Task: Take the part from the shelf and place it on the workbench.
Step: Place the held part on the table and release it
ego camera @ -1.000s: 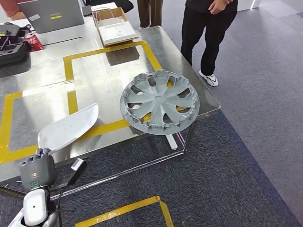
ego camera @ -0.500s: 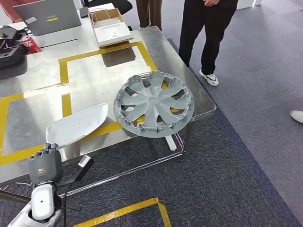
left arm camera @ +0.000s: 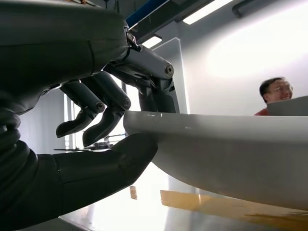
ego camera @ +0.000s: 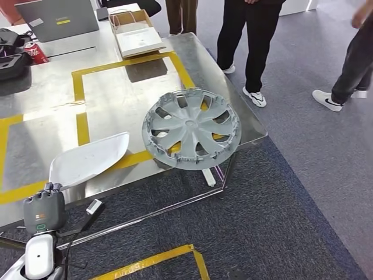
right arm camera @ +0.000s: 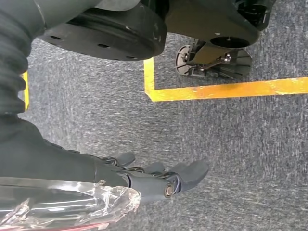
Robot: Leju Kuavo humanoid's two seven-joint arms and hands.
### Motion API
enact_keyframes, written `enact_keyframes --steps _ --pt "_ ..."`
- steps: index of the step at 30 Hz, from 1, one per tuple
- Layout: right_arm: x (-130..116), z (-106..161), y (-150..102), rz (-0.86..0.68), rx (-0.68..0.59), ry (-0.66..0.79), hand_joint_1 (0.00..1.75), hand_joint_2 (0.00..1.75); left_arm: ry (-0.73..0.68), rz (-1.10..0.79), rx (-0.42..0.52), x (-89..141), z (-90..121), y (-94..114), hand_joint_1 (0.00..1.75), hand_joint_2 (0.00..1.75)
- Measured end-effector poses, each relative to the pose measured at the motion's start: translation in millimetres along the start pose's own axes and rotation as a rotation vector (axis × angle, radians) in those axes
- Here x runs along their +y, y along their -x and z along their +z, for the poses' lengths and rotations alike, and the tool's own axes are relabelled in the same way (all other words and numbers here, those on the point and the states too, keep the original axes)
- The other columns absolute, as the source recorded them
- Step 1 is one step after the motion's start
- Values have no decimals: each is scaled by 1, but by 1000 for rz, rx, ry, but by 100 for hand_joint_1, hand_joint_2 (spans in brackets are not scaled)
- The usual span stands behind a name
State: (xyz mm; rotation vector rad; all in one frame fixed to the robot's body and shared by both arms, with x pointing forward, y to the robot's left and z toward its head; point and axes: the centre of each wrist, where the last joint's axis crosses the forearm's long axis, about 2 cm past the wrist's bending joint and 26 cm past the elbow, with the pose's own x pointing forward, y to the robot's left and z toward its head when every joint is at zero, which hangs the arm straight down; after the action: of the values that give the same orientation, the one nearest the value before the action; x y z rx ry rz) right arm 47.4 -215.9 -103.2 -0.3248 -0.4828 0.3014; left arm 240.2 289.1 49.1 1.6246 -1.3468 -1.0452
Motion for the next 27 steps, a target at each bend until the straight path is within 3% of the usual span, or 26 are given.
enact_keyframes --steps 4,8,13,17,27 --pt "0 0 0 0 -1 0 0 175 1 -14 0 -1 0 5 175 175" --pt "0 0 -1 -1 0 0 0 0 6 -25 4 -1 -1 9 0 175" --pt "0 0 0 -1 0 -2 0 0 9 -39 17 -2 -3 14 0 175" --pt "0 0 -1 -2 0 -7 0 0 2 -37 22 -2 -4 16 0 0" --pt "1 0 -1 2 -1 -12 0 0 15 -42 31 -7 -2 18 0 0"
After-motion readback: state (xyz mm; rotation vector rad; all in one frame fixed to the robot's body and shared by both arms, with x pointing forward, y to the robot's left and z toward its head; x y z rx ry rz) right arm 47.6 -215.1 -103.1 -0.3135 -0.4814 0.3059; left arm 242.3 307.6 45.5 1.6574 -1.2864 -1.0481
